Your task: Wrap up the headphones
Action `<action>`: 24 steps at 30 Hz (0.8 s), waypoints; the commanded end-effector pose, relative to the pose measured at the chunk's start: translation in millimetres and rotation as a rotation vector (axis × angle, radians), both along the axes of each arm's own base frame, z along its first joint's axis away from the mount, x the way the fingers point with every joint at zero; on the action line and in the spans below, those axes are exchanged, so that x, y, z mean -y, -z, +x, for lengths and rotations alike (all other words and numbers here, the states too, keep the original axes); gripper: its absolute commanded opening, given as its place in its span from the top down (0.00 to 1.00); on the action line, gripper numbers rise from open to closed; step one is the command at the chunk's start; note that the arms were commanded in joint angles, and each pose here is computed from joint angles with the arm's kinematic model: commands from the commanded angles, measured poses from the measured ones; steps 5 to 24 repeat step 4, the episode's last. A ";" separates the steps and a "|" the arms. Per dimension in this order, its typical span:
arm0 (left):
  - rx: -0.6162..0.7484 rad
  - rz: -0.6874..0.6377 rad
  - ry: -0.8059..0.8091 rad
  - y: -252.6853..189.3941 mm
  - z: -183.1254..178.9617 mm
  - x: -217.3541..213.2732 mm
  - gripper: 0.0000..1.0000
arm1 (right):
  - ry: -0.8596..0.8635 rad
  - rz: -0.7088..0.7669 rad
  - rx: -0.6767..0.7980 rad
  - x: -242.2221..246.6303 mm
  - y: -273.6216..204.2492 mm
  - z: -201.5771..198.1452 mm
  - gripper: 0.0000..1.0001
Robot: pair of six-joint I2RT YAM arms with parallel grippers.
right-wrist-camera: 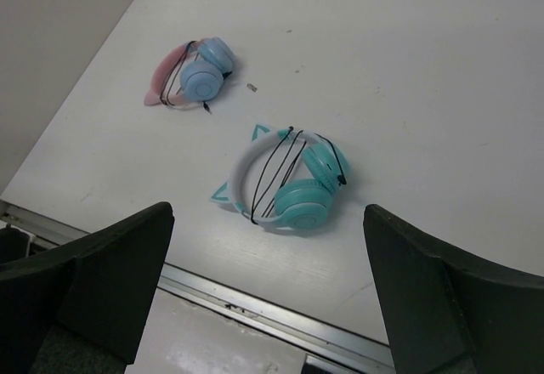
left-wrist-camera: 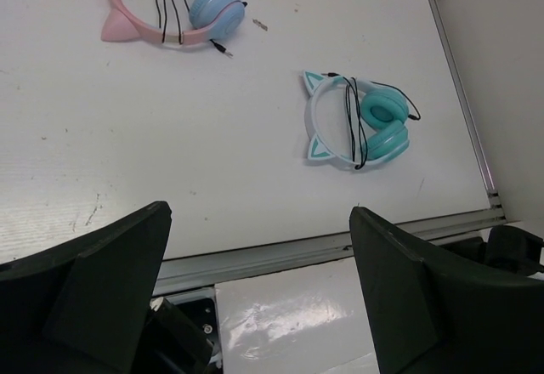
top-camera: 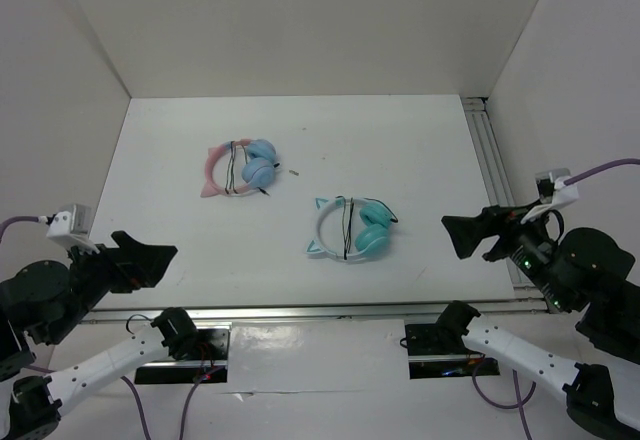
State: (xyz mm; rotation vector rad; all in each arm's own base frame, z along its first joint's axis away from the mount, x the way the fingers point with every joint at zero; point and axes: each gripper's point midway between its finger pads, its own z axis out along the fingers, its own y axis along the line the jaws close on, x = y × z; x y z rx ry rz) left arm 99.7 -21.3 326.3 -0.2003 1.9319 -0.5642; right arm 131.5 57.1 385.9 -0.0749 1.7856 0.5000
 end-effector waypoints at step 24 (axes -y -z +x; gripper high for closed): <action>-0.008 0.010 0.008 1.7 3.6 5.8 0.01 | 0.023 0.008 0.006 8.9 -4.1 -4.1 0.00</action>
